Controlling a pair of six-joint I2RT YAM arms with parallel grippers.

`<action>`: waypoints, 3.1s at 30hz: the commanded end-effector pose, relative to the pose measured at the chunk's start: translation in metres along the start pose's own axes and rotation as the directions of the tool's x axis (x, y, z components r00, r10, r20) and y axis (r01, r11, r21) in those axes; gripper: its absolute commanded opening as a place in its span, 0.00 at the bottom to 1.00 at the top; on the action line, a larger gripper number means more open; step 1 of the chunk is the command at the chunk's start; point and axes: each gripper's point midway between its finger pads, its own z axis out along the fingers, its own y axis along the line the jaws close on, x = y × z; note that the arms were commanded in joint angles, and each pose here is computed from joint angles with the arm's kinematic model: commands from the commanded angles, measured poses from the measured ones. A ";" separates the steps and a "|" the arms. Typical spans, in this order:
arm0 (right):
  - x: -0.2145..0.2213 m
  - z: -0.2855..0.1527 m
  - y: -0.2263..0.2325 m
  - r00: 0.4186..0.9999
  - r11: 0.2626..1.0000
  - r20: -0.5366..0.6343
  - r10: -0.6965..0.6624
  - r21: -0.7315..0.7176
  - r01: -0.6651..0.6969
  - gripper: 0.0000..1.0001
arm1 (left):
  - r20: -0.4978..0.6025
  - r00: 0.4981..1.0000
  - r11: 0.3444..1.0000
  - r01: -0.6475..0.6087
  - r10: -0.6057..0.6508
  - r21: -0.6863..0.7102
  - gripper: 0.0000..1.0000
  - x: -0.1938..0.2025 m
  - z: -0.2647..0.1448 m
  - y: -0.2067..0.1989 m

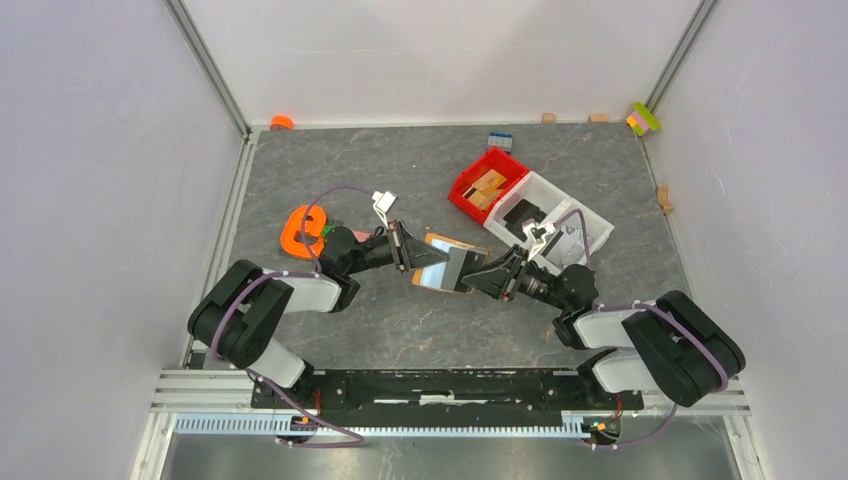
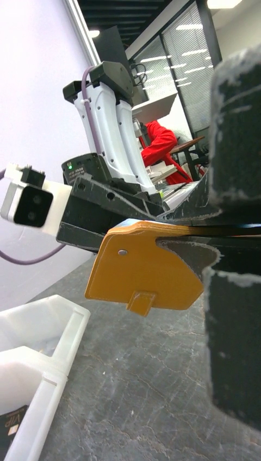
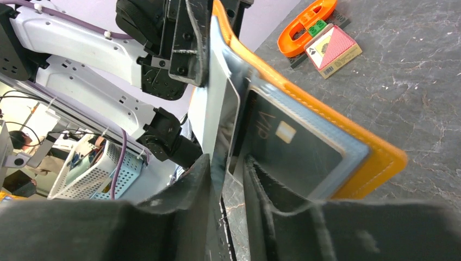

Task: Take the credit cards out of the card holder
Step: Remove the credit card from the card holder, then place the credit card in the storage box.

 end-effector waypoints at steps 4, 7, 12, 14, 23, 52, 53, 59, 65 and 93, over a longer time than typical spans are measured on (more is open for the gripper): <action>-0.013 0.005 0.014 0.999 0.997 0.032 -0.041 -0.064 0.043 0.06 | 0.017 0.997 0.991 -0.075 0.073 0.114 0.02 -0.012 0.003 -0.033; -0.015 0.002 0.009 0.997 0.998 0.044 -0.064 -0.027 0.065 0.00 | 0.030 0.996 0.993 -0.089 0.087 0.083 0.02 -0.014 0.000 -0.028; -0.017 -0.007 -0.020 0.995 0.989 0.057 -0.087 0.125 0.079 0.01 | 0.072 0.992 0.988 -0.094 0.103 -0.126 0.02 -0.024 -0.010 0.007; -0.017 -0.013 -0.042 0.995 0.970 0.049 -0.084 0.231 0.070 0.00 | 0.076 0.990 0.954 -0.093 0.119 -0.285 0.02 -0.027 -0.018 0.033; -0.024 -0.034 -0.095 0.992 0.848 -0.005 -0.130 0.517 0.113 0.00 | 0.065 0.987 0.802 -0.077 0.143 -0.592 0.02 -0.034 -0.046 0.082; -0.090 -0.062 -0.201 0.961 0.465 0.241 0.134 0.841 -0.275 0.00 | 0.012 0.993 0.788 -0.088 0.120 -0.609 0.02 -0.030 -0.043 0.092; -0.092 -0.061 -0.201 0.958 0.473 0.249 0.144 0.832 -0.288 0.00 | 0.011 0.993 0.789 -0.090 0.121 -0.608 0.02 -0.030 -0.042 0.091; -0.112 -0.059 -0.202 0.939 0.498 0.301 0.165 0.796 -0.343 0.00 | 0.011 0.993 0.792 -0.088 0.119 -0.605 0.02 -0.030 -0.042 0.090; -0.121 -0.062 -0.211 0.913 0.484 0.357 0.196 0.775 -0.407 0.00 | 0.011 0.993 0.795 -0.089 0.120 -0.600 0.02 -0.030 -0.041 0.088; -0.153 -0.069 -0.190 0.932 0.499 0.351 0.091 0.794 -0.348 0.44 | 0.010 0.993 0.794 -0.089 0.119 -0.602 0.02 -0.030 -0.041 0.089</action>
